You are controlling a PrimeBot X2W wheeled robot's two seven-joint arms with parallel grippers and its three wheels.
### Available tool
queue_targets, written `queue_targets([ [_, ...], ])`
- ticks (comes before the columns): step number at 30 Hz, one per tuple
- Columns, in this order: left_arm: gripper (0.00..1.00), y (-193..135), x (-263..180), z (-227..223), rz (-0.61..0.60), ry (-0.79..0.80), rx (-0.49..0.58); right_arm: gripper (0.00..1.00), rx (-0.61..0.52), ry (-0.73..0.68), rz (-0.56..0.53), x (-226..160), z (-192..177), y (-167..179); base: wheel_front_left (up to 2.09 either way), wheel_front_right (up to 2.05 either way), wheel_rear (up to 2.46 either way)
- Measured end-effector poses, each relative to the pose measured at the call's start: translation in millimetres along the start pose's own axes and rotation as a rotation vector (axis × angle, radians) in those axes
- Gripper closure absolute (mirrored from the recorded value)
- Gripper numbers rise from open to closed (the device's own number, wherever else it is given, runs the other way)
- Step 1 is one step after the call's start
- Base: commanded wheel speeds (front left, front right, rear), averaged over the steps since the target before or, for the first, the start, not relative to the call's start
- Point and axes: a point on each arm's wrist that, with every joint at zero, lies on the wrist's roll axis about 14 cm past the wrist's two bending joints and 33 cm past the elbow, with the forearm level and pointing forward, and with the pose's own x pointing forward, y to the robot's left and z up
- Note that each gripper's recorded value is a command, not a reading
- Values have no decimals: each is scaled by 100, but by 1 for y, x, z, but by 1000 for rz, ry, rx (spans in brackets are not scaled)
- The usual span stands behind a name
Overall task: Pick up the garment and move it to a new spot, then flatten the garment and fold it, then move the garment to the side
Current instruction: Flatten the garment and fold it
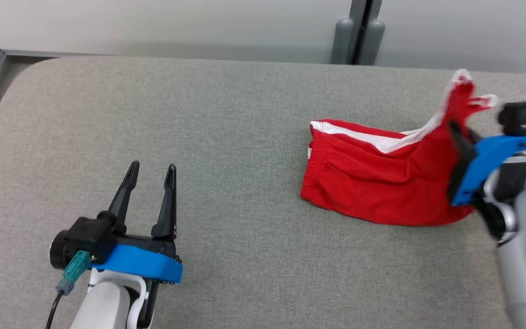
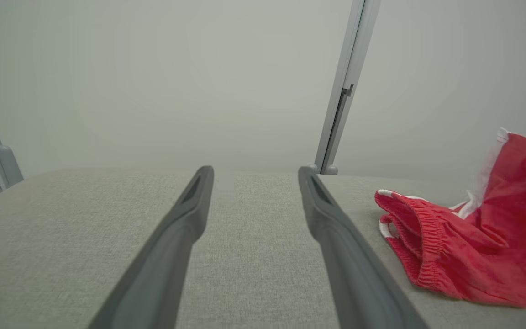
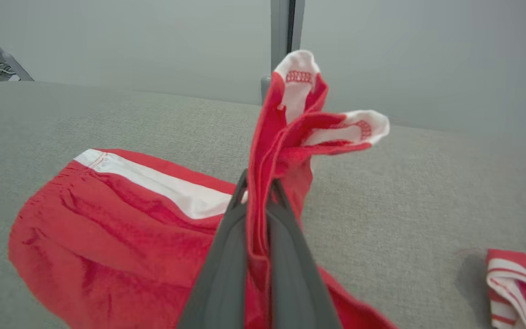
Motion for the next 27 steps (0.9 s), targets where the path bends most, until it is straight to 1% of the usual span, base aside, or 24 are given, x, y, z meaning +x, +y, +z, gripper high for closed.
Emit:
queue_targets([
  [4, 0, 4, -8, -1, 13, 6, -3, 100, -18, 21, 111, 1, 1, 55, 0, 0, 0],
  [5, 0, 4, -8, -1, 13, 6, -3, 100, -18, 21, 111, 1, 1, 55, 0, 0, 0],
  [6, 0, 6, -11, -1, 21, 6, -2, 100, -30, 55, 158, 4, -6, 79, 0, 0, 0],
  [7, 0, 7, -11, -1, 23, 7, -2, 100, -34, 72, 175, 6, -9, 88, 0, 0, 0],
  [11, 0, 9, -17, -2, 35, 13, -3, 100, -44, 116, 219, 19, -15, 113, 0, 0, 0],
  [12, 0, 9, -17, -2, 35, 13, -3, 100, -44, 116, 219, 19, -15, 113, 0, 0, 0],
  [18, 0, 16, -26, -4, 62, 23, -9, 100, -48, 203, 269, 33, -38, 139, 0, 0, 0],
  [19, 0, 17, -26, -3, 67, 21, -11, 75, -38, 207, 285, 34, -40, 145, 0, 0, 0],
  [20, 0, 18, -27, -3, 72, 21, -11, 34, -23, 206, 304, 35, -40, 152, 0, 0, 0],
  [21, 0, 19, -28, -3, 75, 22, -11, 0, -9, 207, 321, 35, -40, 157, 0, 0, 0],
  [24, 0, 20, -29, -3, 80, 21, -11, 0, 53, 197, 373, 32, -36, 173, 0, 0, 0],
  [25, 0, 21, -29, -2, 82, 20, -12, 0, 61, 181, 384, 31, -32, 176, 0, 0, 0],
  [27, 0, 21, -30, -2, 83, 18, -13, 0, 123, 136, 411, 27, -17, 182, 0, 0, 0],
])
